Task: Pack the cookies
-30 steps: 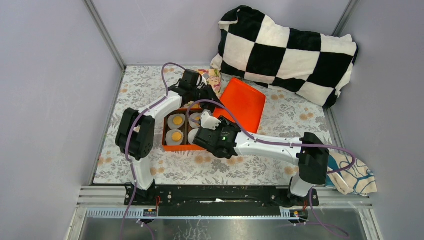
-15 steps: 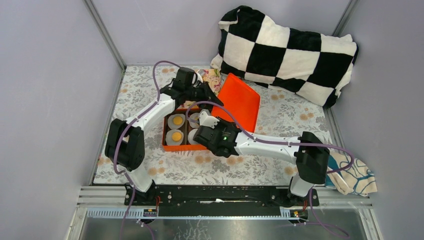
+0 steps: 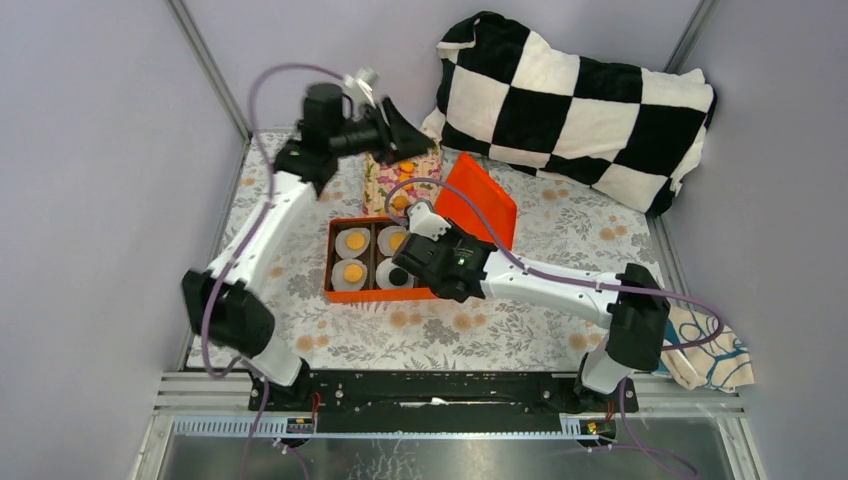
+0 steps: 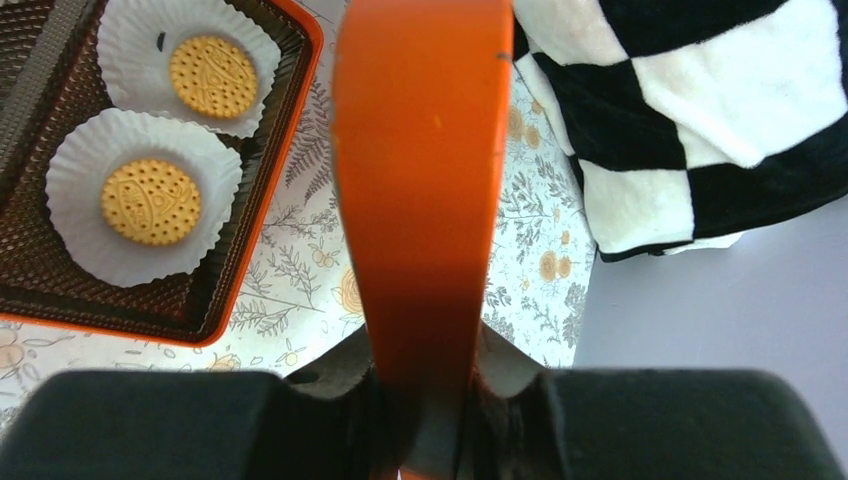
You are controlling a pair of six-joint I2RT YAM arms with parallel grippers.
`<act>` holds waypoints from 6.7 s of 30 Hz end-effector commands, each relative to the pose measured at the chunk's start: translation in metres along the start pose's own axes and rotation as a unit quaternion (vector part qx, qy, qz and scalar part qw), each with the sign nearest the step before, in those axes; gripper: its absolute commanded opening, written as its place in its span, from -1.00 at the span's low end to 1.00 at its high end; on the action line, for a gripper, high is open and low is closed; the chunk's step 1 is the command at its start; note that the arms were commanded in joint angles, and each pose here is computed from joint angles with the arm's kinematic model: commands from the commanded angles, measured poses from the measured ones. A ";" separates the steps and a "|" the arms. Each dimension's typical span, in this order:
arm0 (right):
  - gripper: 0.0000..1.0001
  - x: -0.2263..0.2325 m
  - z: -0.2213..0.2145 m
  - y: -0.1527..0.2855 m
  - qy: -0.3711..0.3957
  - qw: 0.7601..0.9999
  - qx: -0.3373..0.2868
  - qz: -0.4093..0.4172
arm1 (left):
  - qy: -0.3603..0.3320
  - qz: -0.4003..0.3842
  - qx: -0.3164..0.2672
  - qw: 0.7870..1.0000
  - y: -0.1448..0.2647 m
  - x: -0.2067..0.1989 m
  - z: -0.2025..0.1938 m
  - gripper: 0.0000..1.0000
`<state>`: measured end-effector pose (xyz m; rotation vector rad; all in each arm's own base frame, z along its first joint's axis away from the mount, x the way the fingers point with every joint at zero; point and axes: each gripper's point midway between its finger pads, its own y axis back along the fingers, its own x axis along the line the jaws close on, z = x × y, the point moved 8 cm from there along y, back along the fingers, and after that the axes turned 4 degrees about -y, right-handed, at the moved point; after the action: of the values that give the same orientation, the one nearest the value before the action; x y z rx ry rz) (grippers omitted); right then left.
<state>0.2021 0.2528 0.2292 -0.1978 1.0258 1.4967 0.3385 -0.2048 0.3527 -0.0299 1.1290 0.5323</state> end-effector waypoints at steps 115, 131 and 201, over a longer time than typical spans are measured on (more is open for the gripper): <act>0.12 -0.041 -0.081 -0.179 -0.544 0.693 0.258 0.396 | -0.077 0.364 -0.102 0.923 0.028 0.171 -0.163 -1.00; 0.21 -0.094 -0.081 -0.158 -0.538 0.778 0.216 0.241 | -0.062 0.334 -0.077 0.937 0.003 0.178 -0.167 -1.00; -0.96 -0.031 -0.081 -0.116 -0.364 0.882 0.250 0.166 | -0.052 0.385 -0.115 0.914 0.003 0.205 -0.147 -1.00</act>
<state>0.2932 0.1627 0.1864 0.7988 0.6763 1.4150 0.2674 -0.1537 0.1000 0.3188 0.9558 1.4013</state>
